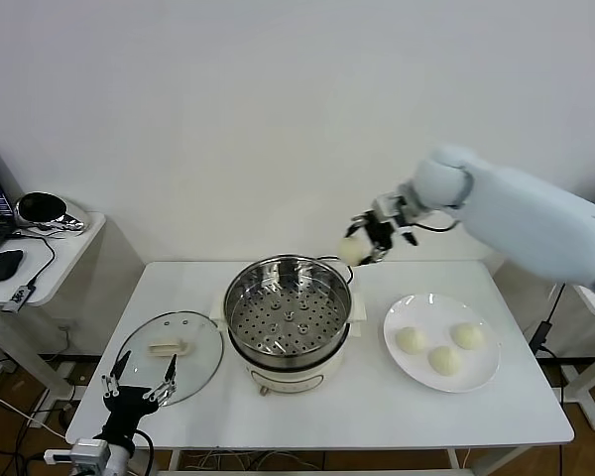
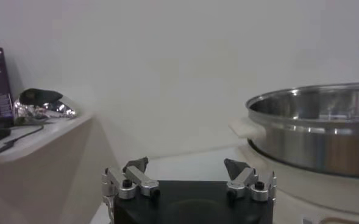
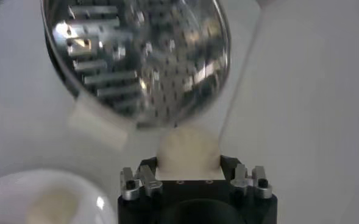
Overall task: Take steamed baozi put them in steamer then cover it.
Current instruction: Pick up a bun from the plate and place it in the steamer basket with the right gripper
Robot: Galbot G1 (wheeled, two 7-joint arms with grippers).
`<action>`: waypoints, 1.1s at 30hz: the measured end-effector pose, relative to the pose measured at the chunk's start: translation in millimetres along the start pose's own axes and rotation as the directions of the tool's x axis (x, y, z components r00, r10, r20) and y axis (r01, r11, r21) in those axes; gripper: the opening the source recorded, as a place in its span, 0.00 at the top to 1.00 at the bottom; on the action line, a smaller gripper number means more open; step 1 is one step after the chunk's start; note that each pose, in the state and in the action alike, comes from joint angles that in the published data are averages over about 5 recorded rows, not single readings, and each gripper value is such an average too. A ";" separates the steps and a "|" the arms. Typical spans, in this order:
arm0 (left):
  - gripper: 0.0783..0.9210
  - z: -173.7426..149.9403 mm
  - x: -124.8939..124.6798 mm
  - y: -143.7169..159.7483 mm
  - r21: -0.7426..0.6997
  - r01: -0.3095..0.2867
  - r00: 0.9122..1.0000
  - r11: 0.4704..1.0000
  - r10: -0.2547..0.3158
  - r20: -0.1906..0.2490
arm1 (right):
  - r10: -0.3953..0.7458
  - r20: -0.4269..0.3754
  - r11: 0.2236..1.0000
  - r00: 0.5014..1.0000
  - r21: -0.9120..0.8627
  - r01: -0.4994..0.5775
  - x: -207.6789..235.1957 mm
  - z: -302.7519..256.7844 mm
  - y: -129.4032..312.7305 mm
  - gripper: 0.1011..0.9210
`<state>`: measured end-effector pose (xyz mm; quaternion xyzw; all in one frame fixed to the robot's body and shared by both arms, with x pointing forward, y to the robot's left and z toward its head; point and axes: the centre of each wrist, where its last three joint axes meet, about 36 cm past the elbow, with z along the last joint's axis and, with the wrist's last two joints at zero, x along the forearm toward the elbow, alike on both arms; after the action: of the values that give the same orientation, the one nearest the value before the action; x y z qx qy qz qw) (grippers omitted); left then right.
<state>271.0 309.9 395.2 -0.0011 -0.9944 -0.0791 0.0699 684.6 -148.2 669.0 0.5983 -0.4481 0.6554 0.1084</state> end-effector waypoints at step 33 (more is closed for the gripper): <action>0.12 -5.1 -1.6 1.3 0.014 0.017 1.000 1.000 -0.018 0.024 | -0.143 -0.096 0.784 0.985 0.596 0.172 -129.5 -61.1 -51.3 0.19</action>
<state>273.3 310.3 400.1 0.0071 -0.9957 -0.0728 0.0573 711.1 -23.9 585.6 0.6217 -0.1627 0.7659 -0.0227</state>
